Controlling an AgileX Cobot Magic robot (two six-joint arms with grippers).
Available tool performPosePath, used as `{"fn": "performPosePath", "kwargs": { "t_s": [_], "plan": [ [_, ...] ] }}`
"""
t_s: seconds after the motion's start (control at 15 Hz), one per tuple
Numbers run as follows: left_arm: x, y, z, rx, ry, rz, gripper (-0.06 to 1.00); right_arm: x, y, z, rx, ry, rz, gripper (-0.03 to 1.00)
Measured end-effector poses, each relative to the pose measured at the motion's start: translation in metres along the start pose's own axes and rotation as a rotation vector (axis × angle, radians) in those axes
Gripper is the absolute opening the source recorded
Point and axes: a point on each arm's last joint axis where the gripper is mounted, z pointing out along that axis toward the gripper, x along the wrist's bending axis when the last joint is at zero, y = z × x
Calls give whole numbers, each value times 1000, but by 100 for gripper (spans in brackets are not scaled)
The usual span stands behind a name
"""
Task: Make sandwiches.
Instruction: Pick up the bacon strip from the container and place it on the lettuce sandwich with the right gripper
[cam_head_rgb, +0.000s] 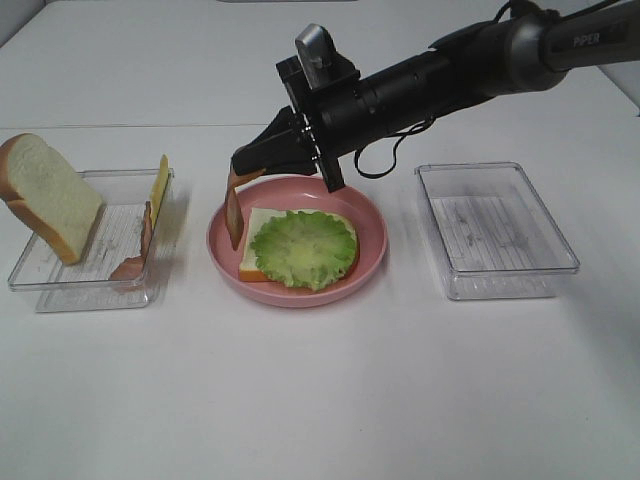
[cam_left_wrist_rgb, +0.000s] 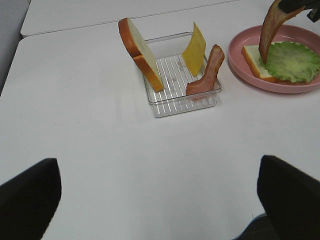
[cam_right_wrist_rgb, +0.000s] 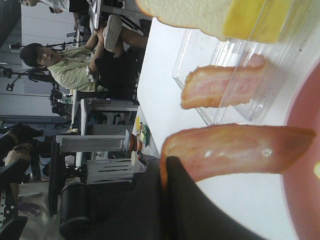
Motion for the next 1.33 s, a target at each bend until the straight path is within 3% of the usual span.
{"fn": "performPosePath", "kwargs": {
  "t_s": [0.33, 0.73, 1.07, 1.33],
  "plan": [
    [0, 0, 0, 0, 0, 0, 99, -12, -3, 3, 37, -41, -14, 2],
    [0, 0, 0, 0, 0, 0, 99, -25, -12, 0, 153, -202, -48, 2],
    [0, 0, 0, 0, 0, 0, 99, -9, 7, -14, 153, -339, -110, 2],
    [0, 0, 0, 0, 0, 0, 99, -14, 6, -18, 184, -429, -99, 2]
  ]
}}
